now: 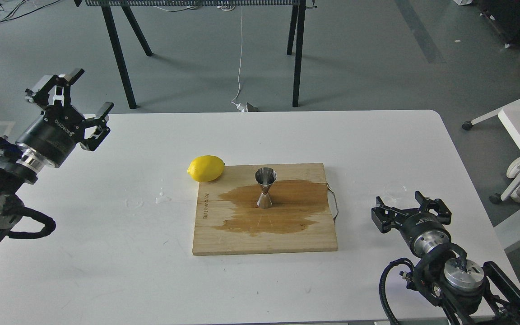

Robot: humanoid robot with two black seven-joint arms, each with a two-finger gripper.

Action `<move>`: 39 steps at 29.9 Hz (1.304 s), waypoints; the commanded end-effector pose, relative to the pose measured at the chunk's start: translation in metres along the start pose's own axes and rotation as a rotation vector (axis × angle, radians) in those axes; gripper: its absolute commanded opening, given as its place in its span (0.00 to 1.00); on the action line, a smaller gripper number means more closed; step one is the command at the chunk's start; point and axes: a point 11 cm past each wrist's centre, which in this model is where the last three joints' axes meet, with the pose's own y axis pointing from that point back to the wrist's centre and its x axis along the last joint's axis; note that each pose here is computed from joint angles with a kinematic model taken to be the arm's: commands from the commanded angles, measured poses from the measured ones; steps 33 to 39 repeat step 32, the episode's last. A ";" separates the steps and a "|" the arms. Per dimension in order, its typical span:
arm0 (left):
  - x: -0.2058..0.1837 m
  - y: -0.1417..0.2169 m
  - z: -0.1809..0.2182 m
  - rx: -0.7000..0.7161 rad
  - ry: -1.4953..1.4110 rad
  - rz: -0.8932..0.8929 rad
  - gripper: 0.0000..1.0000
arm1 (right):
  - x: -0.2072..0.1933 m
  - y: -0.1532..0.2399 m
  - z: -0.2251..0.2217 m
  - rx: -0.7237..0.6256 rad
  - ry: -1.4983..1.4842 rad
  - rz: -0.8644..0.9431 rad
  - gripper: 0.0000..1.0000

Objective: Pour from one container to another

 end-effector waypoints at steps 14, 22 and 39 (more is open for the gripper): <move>-0.010 0.003 -0.024 0.015 0.057 -0.001 0.90 | -0.125 -0.041 -0.050 0.096 0.181 -0.314 0.96; -0.008 0.003 -0.022 0.014 0.053 0.002 0.91 | -0.115 -0.051 -0.025 -0.127 0.382 -0.529 0.96; -0.010 0.003 -0.023 0.013 0.058 0.001 0.91 | -0.109 -0.055 -0.030 -0.141 0.435 -0.531 0.95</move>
